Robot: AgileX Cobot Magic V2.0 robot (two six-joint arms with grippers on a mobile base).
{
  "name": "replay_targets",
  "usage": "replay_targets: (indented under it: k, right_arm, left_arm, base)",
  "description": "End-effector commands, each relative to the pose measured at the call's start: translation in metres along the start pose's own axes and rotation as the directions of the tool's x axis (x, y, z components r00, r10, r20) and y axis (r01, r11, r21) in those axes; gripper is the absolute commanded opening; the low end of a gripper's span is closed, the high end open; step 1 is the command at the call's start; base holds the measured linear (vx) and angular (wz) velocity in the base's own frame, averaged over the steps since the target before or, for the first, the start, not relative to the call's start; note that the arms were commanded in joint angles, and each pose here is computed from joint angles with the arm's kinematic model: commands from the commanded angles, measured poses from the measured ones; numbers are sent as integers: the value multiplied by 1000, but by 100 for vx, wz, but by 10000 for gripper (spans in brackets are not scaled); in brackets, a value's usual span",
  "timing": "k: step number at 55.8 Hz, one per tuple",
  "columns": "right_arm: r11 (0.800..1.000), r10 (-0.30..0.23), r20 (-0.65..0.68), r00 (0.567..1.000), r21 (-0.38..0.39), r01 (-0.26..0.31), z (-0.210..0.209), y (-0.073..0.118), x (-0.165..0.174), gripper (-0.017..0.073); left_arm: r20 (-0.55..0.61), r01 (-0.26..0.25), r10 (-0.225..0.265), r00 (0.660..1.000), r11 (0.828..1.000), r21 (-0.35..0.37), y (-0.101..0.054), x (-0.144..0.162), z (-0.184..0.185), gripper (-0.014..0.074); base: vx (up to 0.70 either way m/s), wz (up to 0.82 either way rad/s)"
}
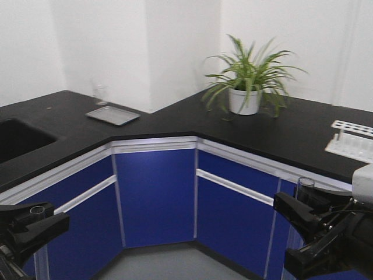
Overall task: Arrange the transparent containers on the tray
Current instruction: 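Drive the base to the counter with the yellow tray, tubes held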
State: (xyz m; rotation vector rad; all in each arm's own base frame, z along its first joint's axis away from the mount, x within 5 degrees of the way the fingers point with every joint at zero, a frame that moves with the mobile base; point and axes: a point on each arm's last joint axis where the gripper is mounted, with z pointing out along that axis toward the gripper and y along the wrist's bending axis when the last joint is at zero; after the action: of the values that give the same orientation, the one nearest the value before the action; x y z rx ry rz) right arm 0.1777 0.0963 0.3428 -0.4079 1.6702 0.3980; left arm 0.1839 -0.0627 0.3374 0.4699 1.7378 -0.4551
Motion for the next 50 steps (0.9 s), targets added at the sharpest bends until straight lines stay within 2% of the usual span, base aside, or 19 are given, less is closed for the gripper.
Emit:
replay_targets:
  k: [1,50]
  right_arm:
    - [999,-11,95,995,-42,15,-4,4,-18,-11]
    - [999,-11,95,995,-42,15,-4,4,-18,-11]
  left_arm:
    - [51,34,-34,998,999,-12,0,-12,-3,0]
    - [52,34,-33,998,999,-12,0,-12,-3,0]
  base:
    - [-31,47]
    - [-20,52]
